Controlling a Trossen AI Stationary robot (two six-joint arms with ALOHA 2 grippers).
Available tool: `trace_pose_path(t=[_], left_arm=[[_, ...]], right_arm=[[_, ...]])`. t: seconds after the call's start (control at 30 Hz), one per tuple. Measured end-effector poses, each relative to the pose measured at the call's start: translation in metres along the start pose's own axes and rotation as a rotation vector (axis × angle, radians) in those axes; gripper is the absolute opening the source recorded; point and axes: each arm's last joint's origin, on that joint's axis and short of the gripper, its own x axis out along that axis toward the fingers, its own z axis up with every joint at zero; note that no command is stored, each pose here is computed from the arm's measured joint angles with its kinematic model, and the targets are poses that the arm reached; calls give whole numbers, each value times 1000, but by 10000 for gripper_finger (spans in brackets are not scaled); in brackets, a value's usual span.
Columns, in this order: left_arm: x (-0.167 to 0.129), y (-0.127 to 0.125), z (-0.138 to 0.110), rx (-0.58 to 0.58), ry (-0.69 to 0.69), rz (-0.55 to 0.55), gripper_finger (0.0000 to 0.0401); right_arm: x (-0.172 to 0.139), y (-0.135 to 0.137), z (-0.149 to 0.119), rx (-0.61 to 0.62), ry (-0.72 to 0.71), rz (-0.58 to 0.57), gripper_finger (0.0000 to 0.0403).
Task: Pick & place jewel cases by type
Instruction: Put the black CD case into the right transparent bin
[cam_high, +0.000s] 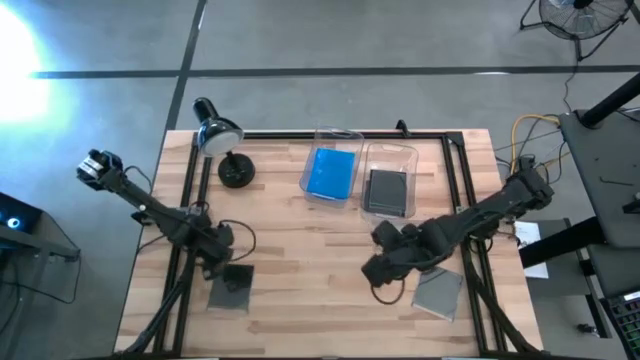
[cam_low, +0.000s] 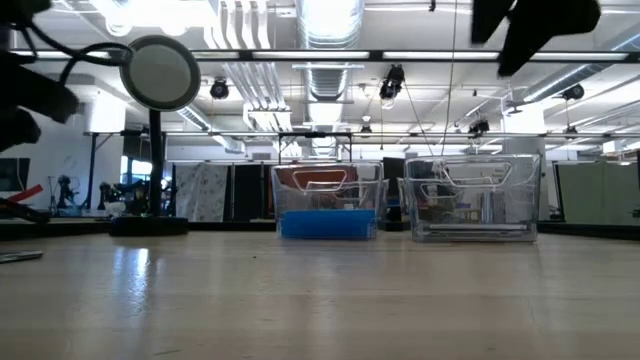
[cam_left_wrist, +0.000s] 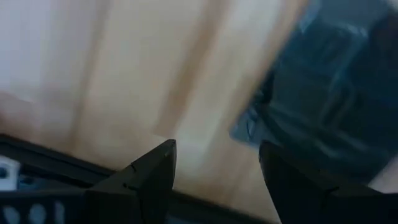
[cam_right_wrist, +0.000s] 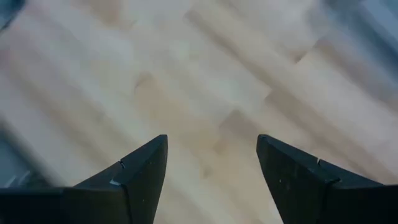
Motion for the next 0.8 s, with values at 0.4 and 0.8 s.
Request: trace_pose_path(t=[0.4,0.8], left_arm=[[24,-5,-17,9,176,-74,213],[52,-8,-19,-104,137,-180,213]], right_arm=[[-86,-17,-3,56,-240,374,230],[-47,-11,-21,49,-151,186,228]])
